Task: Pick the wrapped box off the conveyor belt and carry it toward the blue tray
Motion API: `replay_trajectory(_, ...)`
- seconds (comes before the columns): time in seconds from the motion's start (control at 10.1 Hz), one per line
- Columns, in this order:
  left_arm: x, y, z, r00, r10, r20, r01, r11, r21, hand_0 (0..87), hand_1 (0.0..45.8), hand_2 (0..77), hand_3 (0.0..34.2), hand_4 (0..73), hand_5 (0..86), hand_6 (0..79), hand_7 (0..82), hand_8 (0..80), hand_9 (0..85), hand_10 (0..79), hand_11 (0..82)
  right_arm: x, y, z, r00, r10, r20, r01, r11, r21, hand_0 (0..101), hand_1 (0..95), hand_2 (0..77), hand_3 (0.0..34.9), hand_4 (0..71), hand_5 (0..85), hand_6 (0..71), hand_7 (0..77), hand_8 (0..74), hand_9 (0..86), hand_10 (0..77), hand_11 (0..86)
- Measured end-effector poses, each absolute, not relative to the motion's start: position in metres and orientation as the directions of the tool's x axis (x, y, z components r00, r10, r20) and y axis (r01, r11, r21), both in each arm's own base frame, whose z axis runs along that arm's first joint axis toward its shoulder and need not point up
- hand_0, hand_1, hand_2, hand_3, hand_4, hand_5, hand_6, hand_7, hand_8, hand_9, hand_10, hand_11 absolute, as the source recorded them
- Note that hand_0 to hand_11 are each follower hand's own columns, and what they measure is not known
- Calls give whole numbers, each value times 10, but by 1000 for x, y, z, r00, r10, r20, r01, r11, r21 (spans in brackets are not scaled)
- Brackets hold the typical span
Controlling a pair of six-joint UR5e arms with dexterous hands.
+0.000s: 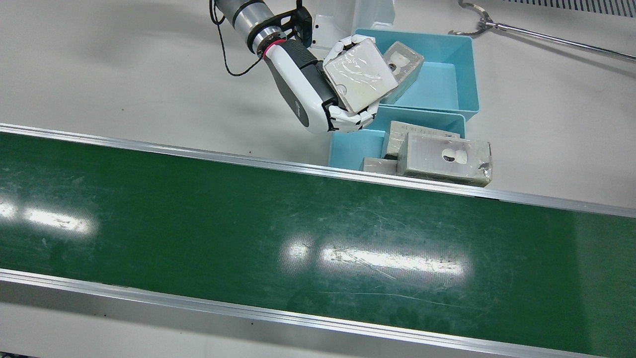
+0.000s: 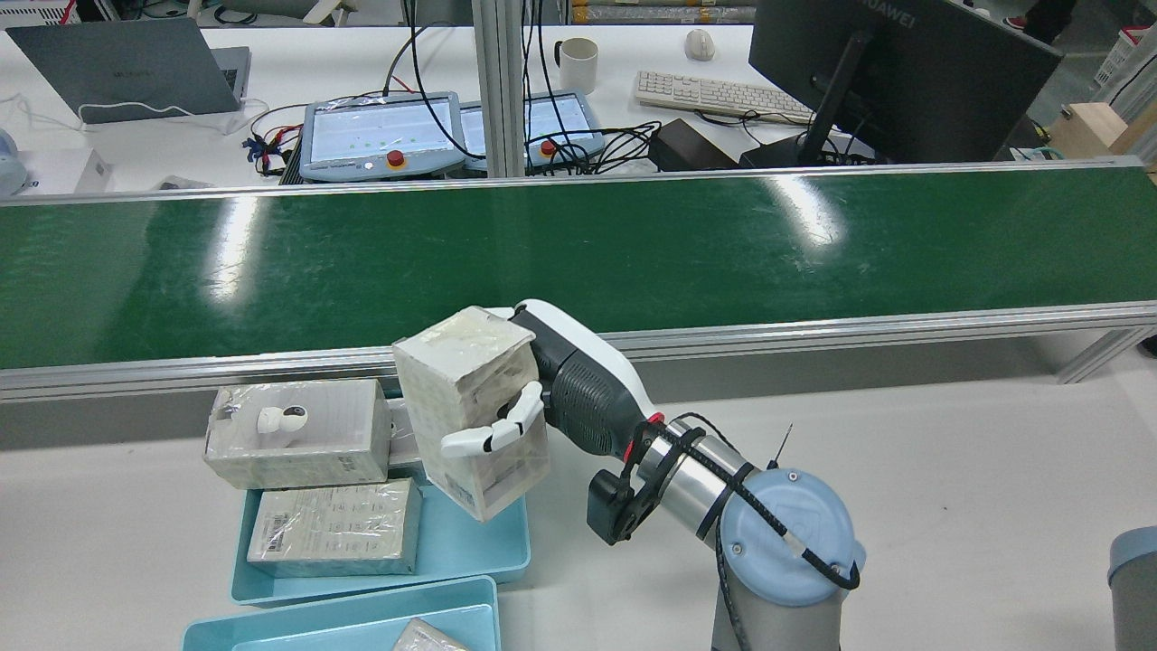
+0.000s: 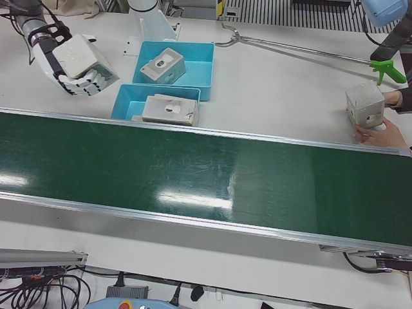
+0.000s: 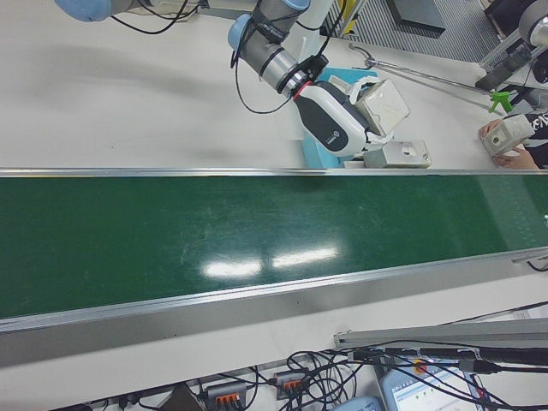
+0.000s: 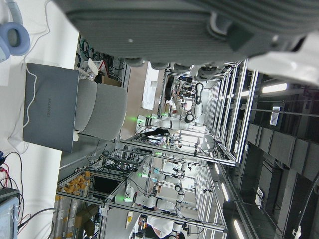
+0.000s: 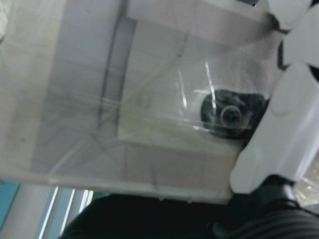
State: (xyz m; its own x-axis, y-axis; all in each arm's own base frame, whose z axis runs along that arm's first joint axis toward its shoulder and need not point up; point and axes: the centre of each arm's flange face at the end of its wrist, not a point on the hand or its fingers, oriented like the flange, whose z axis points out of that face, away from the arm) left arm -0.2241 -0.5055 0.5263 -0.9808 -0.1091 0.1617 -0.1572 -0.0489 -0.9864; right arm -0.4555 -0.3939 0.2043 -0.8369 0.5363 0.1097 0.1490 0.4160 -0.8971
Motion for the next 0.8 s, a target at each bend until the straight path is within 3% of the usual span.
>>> replay_trajectory(0.2,-224,-505,526,-981,-109,162,-157,-49,-986,0,0,11,0,0,5,0,5,5,0,5,5,-481,-366,206,-814,568,120,156,412,-898,475,0,349,21,360,453,393,431,567,393,518,398)
replay_trajectory(0.5,-224,-505,526,-981,-109,162,-157,-49,-986,0,0,11,0,0,11,0,5,5,0,0,5,-501,-353,212,-775,615,149,155,413,-897,475,0,349,22,360,453,393,431,502,431,518,398)
replay_trajectory(0.6,-224,-505,526,-981,-109,162,-157,-49,-986,0,0,11,0,0,11,0,5,5,5,5,5,-503,-352,212,-768,622,152,158,414,-896,486,0,349,40,398,420,393,431,344,316,524,393)
replay_trajectory(0.7,-224,-505,526,-981,-109,162,-157,-49,-986,0,0,11,0,0,11,0,5,5,5,5,5,-503,-351,212,-763,627,154,162,416,-895,499,27,295,90,344,355,344,404,142,125,475,322)
replay_trajectory(0.8,-224,-505,526,-981,-109,162,-157,-49,-986,0,0,11,0,0,5,0,5,5,5,5,5,-503,-350,211,-759,632,155,165,417,-894,499,27,295,90,344,355,344,404,142,125,475,322)
